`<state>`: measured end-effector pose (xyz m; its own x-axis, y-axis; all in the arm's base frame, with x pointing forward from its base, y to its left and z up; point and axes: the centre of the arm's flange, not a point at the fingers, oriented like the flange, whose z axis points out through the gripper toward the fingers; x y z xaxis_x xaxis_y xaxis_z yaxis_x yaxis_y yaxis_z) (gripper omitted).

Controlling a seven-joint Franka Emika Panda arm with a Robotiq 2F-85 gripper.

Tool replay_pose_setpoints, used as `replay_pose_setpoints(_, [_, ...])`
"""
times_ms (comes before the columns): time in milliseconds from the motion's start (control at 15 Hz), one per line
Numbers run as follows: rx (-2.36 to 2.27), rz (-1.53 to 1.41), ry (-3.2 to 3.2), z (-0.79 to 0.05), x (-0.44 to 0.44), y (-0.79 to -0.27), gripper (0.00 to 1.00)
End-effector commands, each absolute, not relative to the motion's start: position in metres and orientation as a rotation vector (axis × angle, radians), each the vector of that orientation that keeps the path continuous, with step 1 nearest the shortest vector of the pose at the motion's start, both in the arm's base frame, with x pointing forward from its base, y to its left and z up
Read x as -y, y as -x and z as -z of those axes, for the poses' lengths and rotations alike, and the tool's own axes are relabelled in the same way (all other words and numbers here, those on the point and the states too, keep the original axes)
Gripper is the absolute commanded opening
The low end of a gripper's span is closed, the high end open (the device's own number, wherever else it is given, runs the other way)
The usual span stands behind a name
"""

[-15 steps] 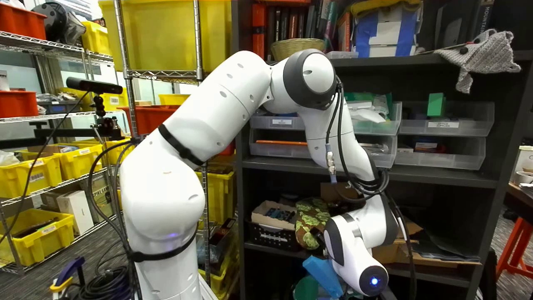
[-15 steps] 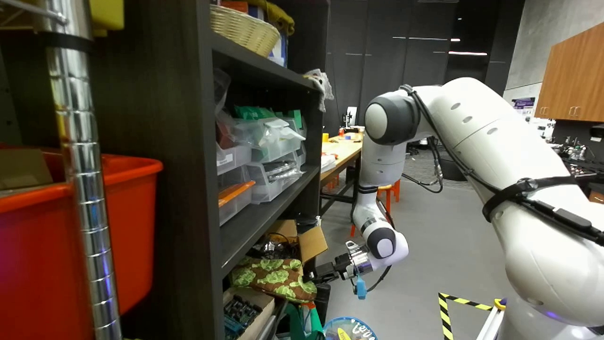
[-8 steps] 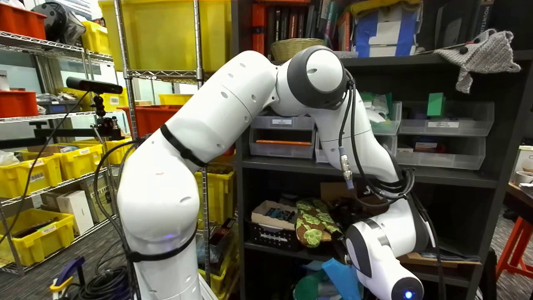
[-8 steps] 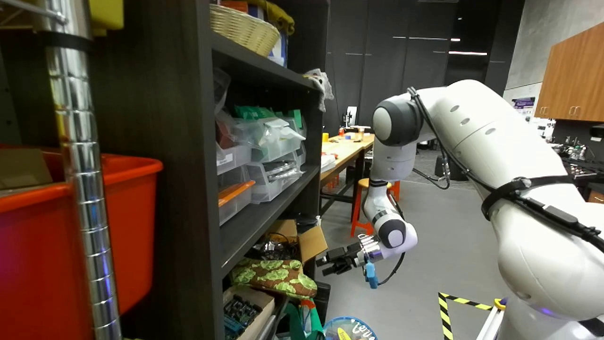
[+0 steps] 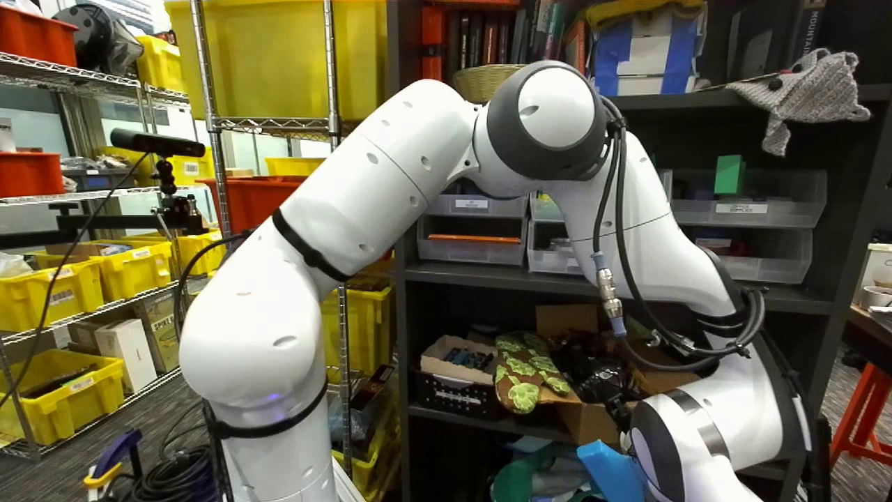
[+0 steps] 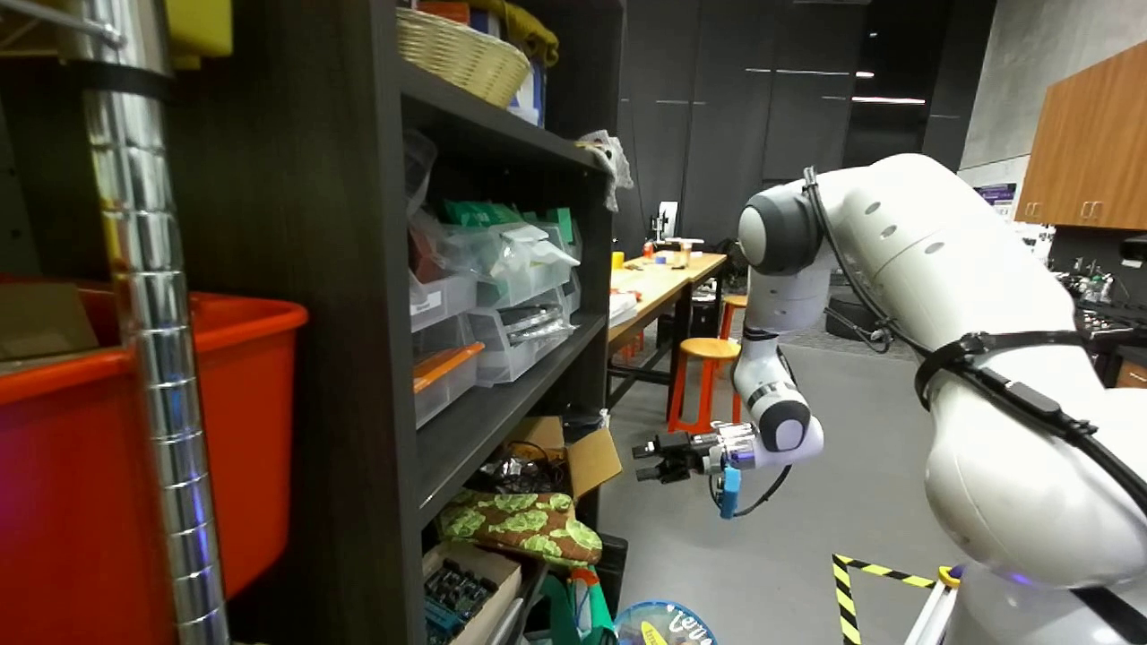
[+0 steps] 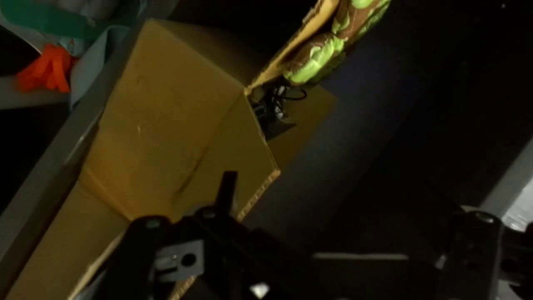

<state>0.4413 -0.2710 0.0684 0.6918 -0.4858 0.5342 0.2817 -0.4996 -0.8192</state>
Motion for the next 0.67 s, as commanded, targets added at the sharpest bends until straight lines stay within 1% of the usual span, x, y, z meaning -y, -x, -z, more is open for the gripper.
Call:
replay_pose_setpoints(0, [-0.042,1.049,1.763,-0.085,0.303,-0.434,1.00])
replay_pose_setpoints(133, [-0.013,1.008,1.700,-0.087,0.315,-0.431,1.00])
replay_pose_setpoints(200, [-0.055,1.037,1.750,-0.090,0.301,-0.432,1.00])
replay_pose_setpoints(600, [-0.031,1.024,1.713,-0.087,0.308,-0.428,1.00])
